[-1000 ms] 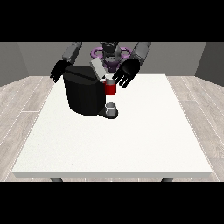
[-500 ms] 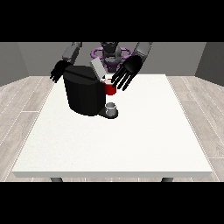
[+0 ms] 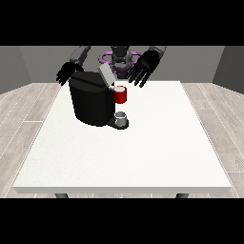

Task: Insert the coffee pod into the coffee machine and close the lid

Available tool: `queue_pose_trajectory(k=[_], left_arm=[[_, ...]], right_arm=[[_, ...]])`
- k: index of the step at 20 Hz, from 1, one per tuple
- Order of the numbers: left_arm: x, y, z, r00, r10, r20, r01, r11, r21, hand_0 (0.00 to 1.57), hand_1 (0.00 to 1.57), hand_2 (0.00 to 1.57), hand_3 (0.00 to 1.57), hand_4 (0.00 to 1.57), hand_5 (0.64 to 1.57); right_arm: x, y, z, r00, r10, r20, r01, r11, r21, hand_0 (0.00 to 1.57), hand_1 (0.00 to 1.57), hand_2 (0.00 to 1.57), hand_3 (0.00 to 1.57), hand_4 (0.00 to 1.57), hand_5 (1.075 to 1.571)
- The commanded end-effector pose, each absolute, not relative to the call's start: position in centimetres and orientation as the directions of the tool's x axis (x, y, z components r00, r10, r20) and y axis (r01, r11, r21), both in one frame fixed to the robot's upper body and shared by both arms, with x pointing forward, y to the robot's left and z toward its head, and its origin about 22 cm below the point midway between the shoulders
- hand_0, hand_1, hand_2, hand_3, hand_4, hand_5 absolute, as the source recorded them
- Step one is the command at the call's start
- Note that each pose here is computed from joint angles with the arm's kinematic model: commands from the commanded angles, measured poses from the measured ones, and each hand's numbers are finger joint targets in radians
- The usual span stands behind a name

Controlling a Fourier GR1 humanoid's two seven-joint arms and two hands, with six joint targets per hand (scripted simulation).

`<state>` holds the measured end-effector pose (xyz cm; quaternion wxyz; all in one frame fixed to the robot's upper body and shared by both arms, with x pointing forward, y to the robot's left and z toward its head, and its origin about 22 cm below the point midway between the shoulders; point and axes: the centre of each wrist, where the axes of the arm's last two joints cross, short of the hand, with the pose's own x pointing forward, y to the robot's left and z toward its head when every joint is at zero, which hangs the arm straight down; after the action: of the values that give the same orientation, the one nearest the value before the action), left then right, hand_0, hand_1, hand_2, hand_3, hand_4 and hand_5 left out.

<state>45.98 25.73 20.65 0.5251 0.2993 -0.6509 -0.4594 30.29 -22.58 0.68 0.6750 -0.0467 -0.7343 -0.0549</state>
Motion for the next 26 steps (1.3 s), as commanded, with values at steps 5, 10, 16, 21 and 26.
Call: queue_pose_trajectory(k=[5,10,16,21,26], left_arm=[[45.1,26.0,14.5,-0.209,-0.72,0.661,0.169,0.639,0.75,0.0,0.0,0.0,0.0,0.0,1.571],[43.6,24.3,8.4,-0.128,-0.411,0.902,0.213,0.877,0.43,0.0,0.0,0.0,0.0,0.26,1.571],[40.9,25.2,2.9,-0.038,-0.285,0.958,0.225,0.931,0.286,0.0,0.0,0.0,0.0,0.0,1.571],[37.9,27.0,-1.5,0.037,-0.159,0.987,0.207,0.967,0.148,0.0,0.0,0.0,0.0,0.21,1.571],[37.1,24.1,-2.2,0.06,-0.119,0.991,0.244,0.965,0.101,0.0,0.0,0.0,0.0,0.0,1.571]], right_arm=[[28.1,-24.5,-1.4,-0.01,-0.012,1.0,0.199,0.98,0.014,0.0,0.0,0.0,0.0,0.43,1.571],[25.8,-24.7,-4.0,0.029,-0.024,0.999,0.24,0.971,0.016,0.0,0.0,0.0,0.0,0.45,1.571],[26.5,-27.6,-1.1,0.041,0.066,0.997,0.166,0.983,-0.072,0.0,0.0,0.0,0.0,0.39,1.571],[27.7,-26.7,1.7,-0.008,0.053,0.999,0.101,0.993,-0.052,0.0,0.0,0.0,0.0,0.12,1.571],[28.8,-28.2,3.7,-0.022,0.061,0.998,0.056,0.997,-0.06,0.0,0.0,0.0,0.0,0.0,1.571]])
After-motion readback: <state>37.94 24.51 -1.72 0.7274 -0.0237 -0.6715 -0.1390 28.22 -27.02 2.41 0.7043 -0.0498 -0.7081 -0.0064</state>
